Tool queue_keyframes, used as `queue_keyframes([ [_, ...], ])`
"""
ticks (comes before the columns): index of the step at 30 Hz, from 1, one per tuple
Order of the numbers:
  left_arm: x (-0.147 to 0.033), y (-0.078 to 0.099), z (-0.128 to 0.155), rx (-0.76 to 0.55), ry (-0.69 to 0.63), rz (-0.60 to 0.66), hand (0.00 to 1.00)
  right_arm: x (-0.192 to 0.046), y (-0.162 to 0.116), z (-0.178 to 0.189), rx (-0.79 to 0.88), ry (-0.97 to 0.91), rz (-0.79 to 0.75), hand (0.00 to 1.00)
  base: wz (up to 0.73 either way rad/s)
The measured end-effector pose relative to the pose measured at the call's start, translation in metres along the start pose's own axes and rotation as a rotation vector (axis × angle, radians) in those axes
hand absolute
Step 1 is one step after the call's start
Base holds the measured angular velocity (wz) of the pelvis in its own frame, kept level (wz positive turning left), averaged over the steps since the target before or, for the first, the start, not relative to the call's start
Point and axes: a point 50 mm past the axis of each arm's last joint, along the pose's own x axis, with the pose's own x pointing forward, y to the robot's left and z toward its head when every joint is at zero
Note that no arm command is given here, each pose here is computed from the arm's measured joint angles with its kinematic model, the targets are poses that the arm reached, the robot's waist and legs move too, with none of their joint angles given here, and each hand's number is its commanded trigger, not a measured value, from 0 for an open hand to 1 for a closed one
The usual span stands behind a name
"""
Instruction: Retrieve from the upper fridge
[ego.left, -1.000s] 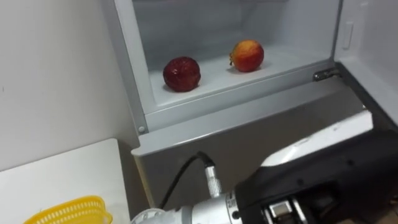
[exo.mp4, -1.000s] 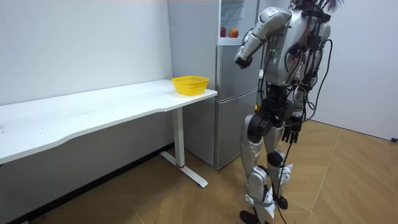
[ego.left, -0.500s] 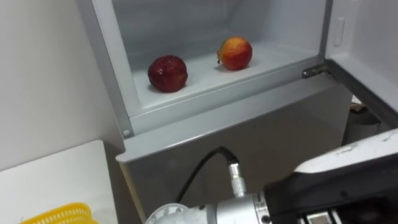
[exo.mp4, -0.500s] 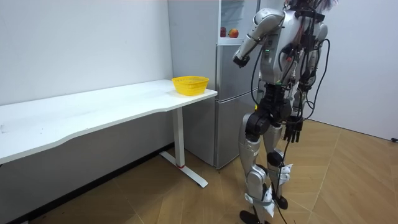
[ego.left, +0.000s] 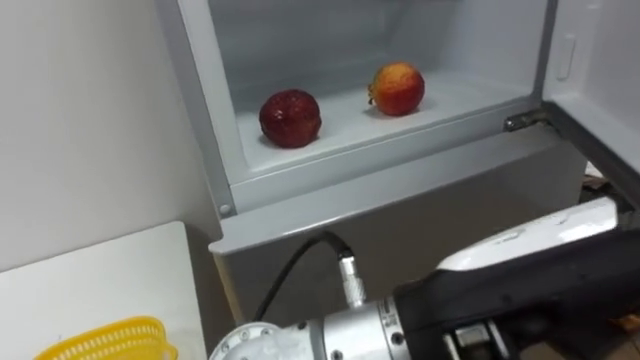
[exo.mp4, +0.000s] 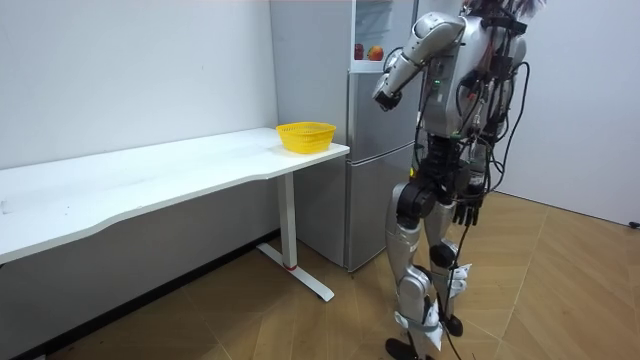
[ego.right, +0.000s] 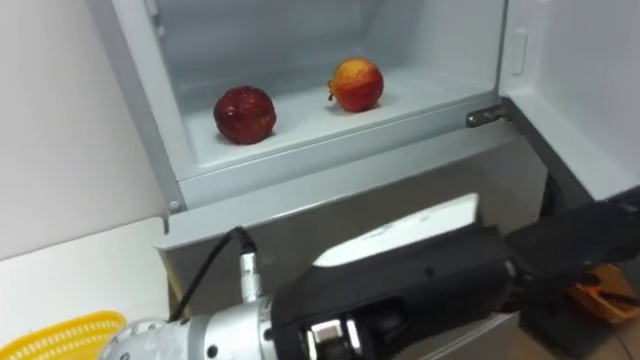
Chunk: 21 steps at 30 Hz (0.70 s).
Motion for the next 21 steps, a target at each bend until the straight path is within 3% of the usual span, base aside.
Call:
queue_keyframes([
  [3, -0.009, 0.006, -0.002, 0.052, 0.035, 0.061, 0.0, 0.0, 0.0, 0.001, -0.005, -0.005, -0.001, 0.0, 0.01],
  [9, -0.044, 0.021, 0.011, 0.17, 0.063, 0.242, 0.0, 0.0, 0.006, -0.012, 0.006, 0.006, -0.007, 0.0, 0.06],
  [13, -0.085, 0.038, 0.029, 0.28, 0.034, 0.548, 0.0, 0.0, 0.018, -0.03, 0.012, 0.04, 0.011, 0.0, 0.01],
  [17, -0.124, 0.045, 0.039, 0.392, 0.09, 0.826, 0.0, -0.001, 0.025, -0.037, 0.032, 0.051, 0.023, 0.0, 0.16],
  [21, -0.143, 0.049, 0.057, 0.547, 0.083, 0.981, 0.0, -0.002, 0.027, -0.043, 0.068, 0.047, 0.012, 0.0, 0.09],
])
